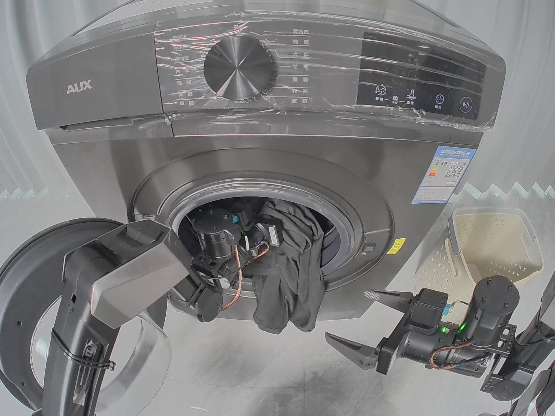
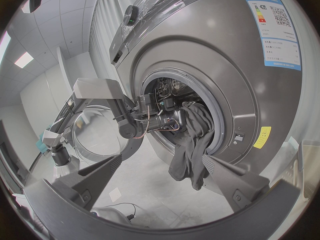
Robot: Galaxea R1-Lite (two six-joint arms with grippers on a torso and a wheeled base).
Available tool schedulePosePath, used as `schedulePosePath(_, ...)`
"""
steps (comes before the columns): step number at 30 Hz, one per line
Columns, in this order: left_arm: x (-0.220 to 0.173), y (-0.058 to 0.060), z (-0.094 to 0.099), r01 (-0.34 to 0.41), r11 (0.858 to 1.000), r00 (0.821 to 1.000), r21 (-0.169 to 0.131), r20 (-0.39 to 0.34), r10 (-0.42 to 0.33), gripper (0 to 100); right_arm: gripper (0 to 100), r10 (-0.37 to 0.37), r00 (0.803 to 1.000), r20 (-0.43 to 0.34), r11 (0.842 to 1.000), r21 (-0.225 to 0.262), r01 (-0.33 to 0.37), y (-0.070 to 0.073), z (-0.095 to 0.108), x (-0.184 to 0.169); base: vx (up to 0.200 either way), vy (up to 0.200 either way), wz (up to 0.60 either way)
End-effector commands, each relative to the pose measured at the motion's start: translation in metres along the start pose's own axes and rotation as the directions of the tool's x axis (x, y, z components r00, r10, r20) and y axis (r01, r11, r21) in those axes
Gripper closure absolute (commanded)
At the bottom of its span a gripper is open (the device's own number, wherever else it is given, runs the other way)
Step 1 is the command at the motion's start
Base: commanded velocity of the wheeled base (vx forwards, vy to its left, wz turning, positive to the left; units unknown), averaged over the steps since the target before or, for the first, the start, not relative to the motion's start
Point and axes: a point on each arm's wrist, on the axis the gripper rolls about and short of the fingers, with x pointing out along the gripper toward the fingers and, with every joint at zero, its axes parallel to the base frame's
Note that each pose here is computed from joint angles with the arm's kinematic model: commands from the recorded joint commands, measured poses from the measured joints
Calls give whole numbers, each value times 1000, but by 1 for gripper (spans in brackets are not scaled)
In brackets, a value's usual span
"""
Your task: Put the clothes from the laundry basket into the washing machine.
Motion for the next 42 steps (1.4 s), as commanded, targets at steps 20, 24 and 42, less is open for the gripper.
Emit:
schedulePosePath(20, 77, 27, 12, -134, 991, 984, 21, 121, 130, 100, 0, -1, 1000, 3, 1000, 0, 1, -1, 0, 1, 0, 0, 0)
schedulePosePath(24, 81, 27, 15, -142, 990, 980, 17, 141, 138, 100, 0, -3, 1000, 2, 1000, 0, 3, -1, 0, 1, 0, 0, 0)
schedulePosePath(42, 19, -6, 35, -78, 997, 988, 4, -134, 78, 0, 0, -1, 1000, 6, 1000, -1, 1, -1, 1, 1, 0, 0, 0)
